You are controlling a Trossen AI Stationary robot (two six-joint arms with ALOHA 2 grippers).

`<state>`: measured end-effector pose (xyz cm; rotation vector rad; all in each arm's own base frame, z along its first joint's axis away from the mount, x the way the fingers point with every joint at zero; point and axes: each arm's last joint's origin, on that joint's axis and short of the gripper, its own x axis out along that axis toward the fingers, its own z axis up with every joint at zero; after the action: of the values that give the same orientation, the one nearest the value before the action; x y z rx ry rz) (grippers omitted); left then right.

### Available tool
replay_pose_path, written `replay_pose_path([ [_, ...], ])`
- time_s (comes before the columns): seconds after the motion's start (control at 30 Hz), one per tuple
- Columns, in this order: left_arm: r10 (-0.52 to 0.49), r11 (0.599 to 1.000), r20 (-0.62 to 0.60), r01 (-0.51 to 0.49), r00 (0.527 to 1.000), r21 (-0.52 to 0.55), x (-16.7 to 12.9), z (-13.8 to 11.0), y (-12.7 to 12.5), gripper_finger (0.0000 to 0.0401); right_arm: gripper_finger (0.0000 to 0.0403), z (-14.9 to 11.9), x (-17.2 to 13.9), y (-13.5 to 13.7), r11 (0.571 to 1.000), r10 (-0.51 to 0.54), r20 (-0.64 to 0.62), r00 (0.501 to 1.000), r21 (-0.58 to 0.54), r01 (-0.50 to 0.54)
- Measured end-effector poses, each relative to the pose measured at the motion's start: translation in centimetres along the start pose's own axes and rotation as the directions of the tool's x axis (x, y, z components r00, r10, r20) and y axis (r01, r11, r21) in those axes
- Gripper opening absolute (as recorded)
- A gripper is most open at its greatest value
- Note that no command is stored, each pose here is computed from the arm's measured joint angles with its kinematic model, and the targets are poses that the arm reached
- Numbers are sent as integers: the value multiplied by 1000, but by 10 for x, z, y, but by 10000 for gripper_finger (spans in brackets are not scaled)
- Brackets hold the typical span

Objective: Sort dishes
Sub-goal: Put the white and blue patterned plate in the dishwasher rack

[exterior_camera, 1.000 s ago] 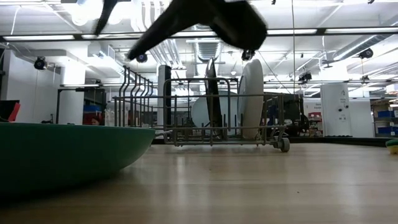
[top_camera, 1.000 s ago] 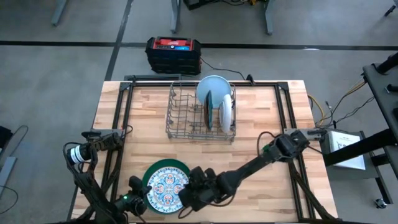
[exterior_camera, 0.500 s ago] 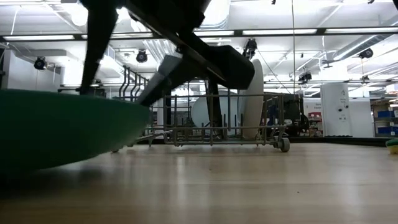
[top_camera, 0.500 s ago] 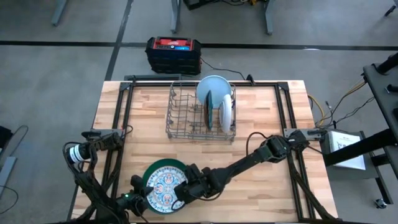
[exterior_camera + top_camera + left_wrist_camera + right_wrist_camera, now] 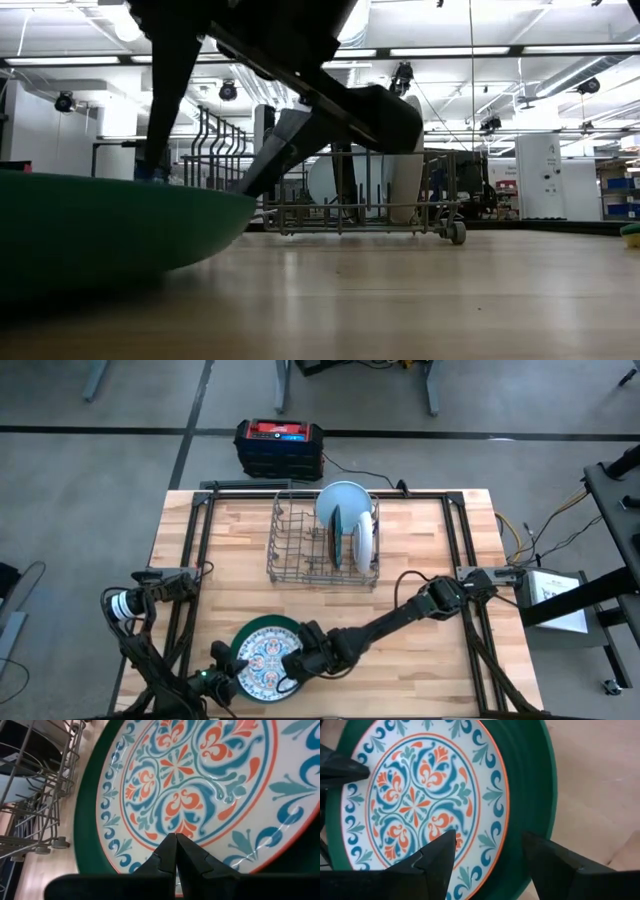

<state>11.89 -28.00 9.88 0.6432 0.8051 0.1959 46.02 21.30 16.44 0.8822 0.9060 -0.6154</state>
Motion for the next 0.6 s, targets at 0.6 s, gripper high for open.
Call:
replay_pose_path([
  [0.6, 26, 995, 77, -18, 997, -97, 4, -1, -2, 0, 213, 11, 35, -3, 999, 48, -73, 996, 5, -48],
])
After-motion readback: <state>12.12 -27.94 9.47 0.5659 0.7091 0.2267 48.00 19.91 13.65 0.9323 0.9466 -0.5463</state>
